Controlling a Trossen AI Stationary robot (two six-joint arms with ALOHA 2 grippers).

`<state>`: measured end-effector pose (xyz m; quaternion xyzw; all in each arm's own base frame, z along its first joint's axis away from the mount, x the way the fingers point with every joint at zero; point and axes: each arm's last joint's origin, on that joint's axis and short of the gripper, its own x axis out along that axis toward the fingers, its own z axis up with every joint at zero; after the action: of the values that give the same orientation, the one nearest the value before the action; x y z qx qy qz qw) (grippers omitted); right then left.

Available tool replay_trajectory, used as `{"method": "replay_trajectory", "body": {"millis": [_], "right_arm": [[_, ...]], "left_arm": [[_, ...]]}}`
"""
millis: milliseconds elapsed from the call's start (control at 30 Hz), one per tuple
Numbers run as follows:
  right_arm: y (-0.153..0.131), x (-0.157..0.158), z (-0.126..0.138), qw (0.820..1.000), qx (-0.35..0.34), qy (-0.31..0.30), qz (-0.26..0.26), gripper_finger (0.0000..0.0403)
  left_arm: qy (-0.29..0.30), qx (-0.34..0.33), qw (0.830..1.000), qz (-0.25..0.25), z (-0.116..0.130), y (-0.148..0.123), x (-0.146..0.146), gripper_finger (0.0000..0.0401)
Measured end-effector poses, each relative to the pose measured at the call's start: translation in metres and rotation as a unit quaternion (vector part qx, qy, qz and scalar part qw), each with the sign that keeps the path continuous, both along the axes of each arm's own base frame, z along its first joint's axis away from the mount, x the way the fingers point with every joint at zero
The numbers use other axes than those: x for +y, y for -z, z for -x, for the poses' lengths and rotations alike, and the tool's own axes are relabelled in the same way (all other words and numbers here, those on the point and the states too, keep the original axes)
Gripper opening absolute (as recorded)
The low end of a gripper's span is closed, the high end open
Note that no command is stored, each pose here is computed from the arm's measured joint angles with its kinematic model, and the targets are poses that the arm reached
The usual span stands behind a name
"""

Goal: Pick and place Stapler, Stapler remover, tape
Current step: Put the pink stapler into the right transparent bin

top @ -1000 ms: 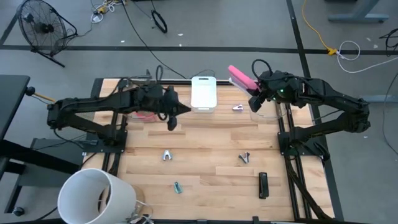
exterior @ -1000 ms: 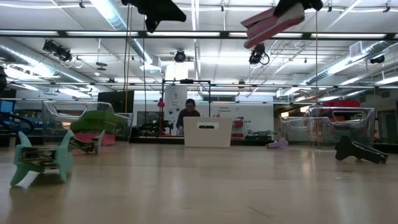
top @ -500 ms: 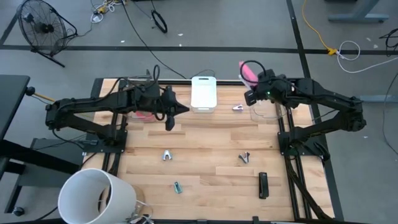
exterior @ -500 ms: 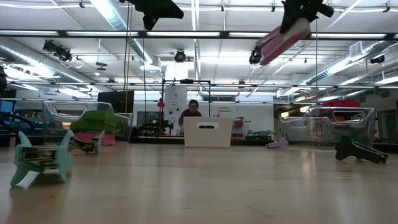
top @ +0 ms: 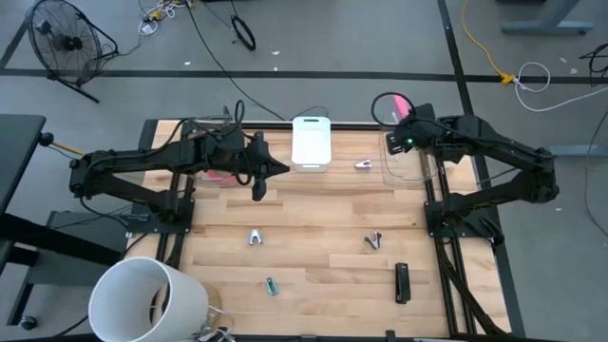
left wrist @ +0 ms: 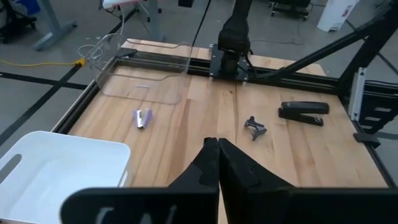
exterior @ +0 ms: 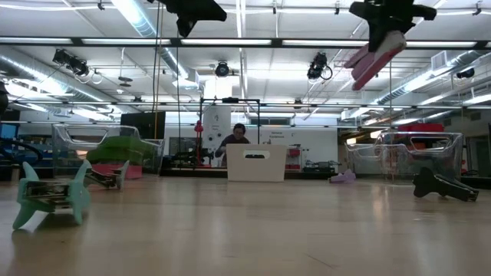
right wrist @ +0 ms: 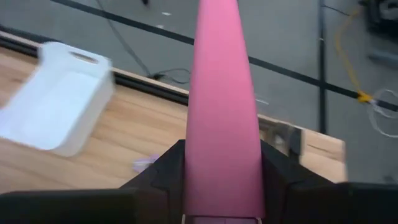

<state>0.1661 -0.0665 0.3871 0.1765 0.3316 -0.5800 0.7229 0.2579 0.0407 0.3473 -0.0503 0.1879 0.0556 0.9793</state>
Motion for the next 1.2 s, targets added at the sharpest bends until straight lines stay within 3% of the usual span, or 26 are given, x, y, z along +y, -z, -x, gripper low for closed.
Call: {"method": "replay_trajectory", "body": {"millis": [167,367,700,1000,1200], "right_arm": [[0.007,-0.007,0.006,0.999,0.025,0.026,-0.008,0.0133],[0.042,-0.016,0.014,0.997,0.043,0.068,-0.024,0.0133],[0.091,-0.034,0.019,0.995,0.010,0.099,-0.028,0.0133],[0.134,-0.046,0.033,0.989,0.029,0.129,-0.069,0.0133],[0.160,-0.053,0.042,0.987,-0.005,0.136,-0.081,0.0133]], "left_arm": [[0.007,-0.001,1.000,0.003,0.000,0.000,0.000,0.0000],[0.006,-0.001,1.000,0.004,0.000,0.000,0.000,0.0000],[0.005,-0.001,1.000,0.006,0.000,0.000,0.000,0.0000],[0.005,-0.001,1.000,0.007,0.000,0.000,0.000,0.0000],[0.005,-0.001,1.000,0.007,0.000,0.000,0.000,0.0000]]}}
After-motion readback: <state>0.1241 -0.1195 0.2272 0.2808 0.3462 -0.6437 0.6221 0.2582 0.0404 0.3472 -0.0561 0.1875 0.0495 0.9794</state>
